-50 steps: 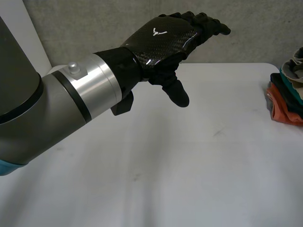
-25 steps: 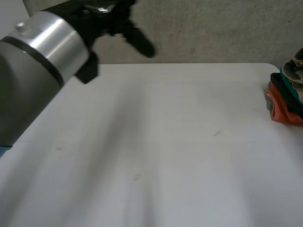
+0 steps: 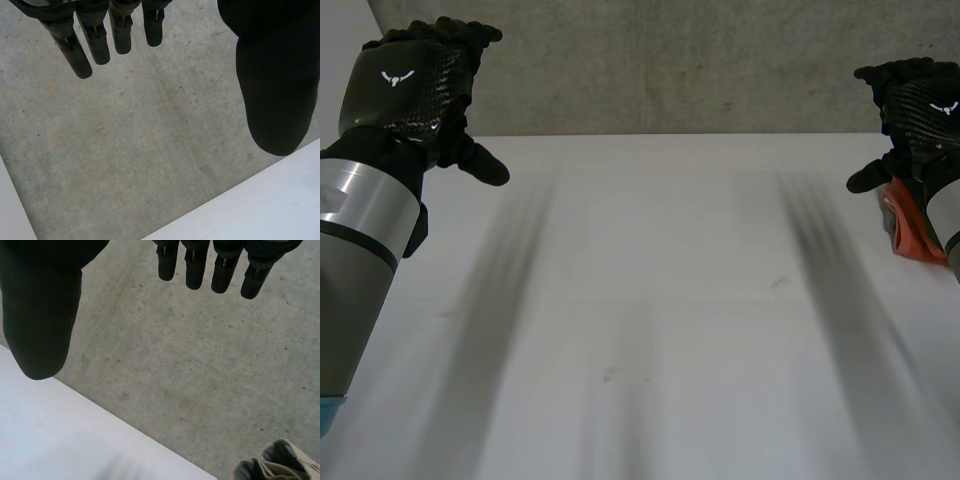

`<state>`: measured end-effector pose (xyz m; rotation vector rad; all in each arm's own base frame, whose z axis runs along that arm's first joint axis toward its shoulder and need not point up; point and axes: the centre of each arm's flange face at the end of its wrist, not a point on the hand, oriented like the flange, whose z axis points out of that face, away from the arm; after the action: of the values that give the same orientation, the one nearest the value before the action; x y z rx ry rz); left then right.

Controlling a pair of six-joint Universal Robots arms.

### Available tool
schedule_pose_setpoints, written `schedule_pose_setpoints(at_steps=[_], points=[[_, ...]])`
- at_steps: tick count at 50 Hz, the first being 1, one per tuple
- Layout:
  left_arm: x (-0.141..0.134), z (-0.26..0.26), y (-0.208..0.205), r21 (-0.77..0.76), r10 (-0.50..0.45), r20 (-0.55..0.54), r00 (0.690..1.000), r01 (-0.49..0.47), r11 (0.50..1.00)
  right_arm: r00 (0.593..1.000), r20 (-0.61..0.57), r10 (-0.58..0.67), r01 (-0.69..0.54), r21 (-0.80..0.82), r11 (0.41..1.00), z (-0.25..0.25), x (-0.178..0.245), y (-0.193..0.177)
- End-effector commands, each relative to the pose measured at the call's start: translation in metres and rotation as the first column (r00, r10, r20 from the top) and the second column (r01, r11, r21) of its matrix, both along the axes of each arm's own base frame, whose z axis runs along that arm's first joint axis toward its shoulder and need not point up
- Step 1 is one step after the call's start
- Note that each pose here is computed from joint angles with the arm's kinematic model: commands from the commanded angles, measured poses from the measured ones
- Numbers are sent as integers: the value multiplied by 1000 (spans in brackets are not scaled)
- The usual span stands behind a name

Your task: Fold the laundry.

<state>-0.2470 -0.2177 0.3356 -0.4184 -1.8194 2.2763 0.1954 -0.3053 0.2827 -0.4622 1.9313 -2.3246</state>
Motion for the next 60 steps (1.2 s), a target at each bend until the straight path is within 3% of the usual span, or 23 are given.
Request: schedule_pose_setpoints(at_steps=[1,17,21,22,25,26,29,30,34,41,45,49,54,60], points=[[4,0,-5,11,21,-1,1000,-21,1000,1000,8,13,-13,-7,1000,3,6,5],[2,-1,-5,5,5,7,1000,-5,1000,1000,1,19,-19,-9,1000,3,8,7],[14,-23,-46,20,103,129,986,-107,994,1000,0,21,-21,-5,1000,1,8,7],[32,-50,-81,53,184,239,953,-202,978,1000,-3,22,-22,2,1000,0,8,8],[55,-86,-117,79,247,408,879,-304,949,1000,-10,23,-23,8,1000,-2,8,9],[56,-103,-127,70,243,506,828,-320,945,1000,-17,22,-22,11,1000,-4,8,9],[62,-125,-140,52,233,629,742,-339,939,999,-32,19,-18,16,1000,-7,8,9],[65,-140,-148,47,223,691,687,-351,935,999,-47,15,-14,17,1000,-8,8,8],[90,-166,-167,47,248,762,598,-433,900,997,-76,11,-10,13,1000,-10,7,9],[97,-171,-173,54,271,741,615,-456,888,996,-85,11,-8,33,999,-17,8,8],[100,-166,-181,23,328,678,658,-465,885,996,-89,11,-7,43,999,-22,8,8],[104,-162,-191,-23,384,628,677,-477,878,996,-92,12,-7,51,999,-25,8,8],[116,-170,-209,-37,416,632,654,-510,859,996,-93,13,-7,59,998,-28,8,8],[120,-192,-197,97,286,743,605,-521,848,995,-98,18,-11,70,997,-32,9,8]])
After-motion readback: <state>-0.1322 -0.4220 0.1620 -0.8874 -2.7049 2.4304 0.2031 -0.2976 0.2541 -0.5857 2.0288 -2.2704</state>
